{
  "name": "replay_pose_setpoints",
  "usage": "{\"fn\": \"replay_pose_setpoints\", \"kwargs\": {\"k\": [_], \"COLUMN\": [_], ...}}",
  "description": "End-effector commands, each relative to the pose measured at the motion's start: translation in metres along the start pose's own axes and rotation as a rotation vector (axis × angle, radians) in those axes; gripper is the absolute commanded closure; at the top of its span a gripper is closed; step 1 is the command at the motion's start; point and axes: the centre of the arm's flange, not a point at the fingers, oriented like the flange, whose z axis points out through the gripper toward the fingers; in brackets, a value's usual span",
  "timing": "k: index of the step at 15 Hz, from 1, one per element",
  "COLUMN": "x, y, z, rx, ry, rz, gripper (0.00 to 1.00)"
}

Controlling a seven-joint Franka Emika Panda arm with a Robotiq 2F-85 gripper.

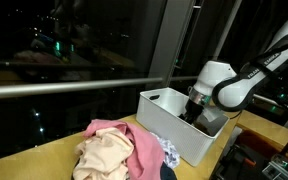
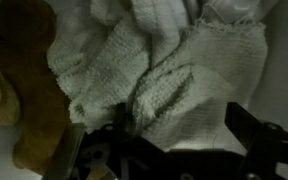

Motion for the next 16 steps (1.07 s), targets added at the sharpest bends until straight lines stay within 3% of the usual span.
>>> {"fn": "replay_pose_setpoints", "kwargs": {"k": [1,5,6,7,16], "x": [0.009,0.010,0.011,0.010,0.018], "y": [0.011,0.020,0.021,0.022,0.032], "z": [0.031,0.047,0.049,0.048,0.027], "rx": [-0.007,-0.017,-0.016,-0.017,-0.002], "ry": [-0.004,-0.029,-0.030,-0.031,-0.024], "rz": [-0.003,-0.001,0.002,0.001,0.037], "gripper": [0.00,0.00,0.25,0.26,0.93]}}
